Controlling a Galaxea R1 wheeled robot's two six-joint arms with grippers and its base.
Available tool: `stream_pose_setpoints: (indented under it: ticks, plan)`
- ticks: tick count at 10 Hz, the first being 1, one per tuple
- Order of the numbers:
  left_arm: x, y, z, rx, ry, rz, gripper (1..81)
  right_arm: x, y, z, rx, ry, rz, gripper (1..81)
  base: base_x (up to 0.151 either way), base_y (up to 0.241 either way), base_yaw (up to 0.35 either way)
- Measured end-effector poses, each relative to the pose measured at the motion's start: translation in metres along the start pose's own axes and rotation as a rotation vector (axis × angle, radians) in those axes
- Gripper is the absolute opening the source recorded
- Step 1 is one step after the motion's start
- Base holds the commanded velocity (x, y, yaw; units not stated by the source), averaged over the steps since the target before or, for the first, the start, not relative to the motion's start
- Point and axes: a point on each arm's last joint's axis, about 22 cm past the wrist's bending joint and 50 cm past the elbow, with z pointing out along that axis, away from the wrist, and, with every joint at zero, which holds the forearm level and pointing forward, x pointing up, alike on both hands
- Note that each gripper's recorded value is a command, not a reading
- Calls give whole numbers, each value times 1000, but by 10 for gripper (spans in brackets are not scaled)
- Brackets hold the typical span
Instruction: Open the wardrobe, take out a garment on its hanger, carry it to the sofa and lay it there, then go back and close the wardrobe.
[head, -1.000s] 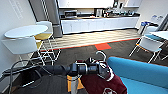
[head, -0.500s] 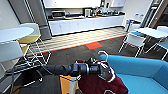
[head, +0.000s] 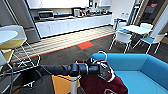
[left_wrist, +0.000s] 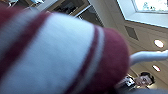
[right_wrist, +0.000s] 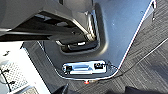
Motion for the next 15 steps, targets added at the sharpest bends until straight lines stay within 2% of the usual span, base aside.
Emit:
stream_pose_setpoints:
  ticks: [15]
  plan:
    - [-2, -3, -5, 0, 7, 3, 10, 0, 0, 0, 0, -1, 0, 811, 0, 0, -283]
